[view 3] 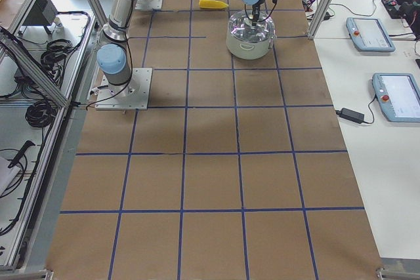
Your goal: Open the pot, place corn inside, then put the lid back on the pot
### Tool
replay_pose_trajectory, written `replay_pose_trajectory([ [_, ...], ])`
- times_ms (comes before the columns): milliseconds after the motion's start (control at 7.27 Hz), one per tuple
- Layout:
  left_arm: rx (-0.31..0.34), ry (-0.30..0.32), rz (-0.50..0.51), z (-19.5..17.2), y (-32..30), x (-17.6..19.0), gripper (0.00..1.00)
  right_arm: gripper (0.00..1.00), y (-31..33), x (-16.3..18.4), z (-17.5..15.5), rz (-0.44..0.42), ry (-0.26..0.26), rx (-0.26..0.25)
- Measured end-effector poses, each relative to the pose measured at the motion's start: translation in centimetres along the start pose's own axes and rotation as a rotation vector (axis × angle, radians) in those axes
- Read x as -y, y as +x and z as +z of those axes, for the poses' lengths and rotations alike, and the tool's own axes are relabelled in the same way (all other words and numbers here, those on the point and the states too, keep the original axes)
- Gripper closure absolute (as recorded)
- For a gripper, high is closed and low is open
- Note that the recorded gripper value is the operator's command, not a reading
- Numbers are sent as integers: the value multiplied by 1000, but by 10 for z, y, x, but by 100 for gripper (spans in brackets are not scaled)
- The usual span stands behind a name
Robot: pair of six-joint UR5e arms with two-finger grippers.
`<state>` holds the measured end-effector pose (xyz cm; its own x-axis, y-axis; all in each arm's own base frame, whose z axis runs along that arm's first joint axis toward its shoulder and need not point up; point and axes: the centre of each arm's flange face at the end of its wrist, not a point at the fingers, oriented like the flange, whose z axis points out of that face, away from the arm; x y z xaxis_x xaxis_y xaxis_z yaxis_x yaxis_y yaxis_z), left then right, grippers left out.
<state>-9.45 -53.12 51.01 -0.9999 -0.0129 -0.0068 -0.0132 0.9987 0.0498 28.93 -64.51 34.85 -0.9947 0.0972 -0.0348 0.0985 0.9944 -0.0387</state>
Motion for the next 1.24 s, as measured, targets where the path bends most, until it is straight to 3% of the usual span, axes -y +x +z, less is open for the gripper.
replay_pose_trajectory([
  [826, -1, -3, 5, 1, -1, -1, 0, 62, 2, -2, -7, 2, -48, -18],
  [1239, -8, -37, 95, 15, -3, -20, 0, 62, 8, 5, -22, 10, -69, -26],
])
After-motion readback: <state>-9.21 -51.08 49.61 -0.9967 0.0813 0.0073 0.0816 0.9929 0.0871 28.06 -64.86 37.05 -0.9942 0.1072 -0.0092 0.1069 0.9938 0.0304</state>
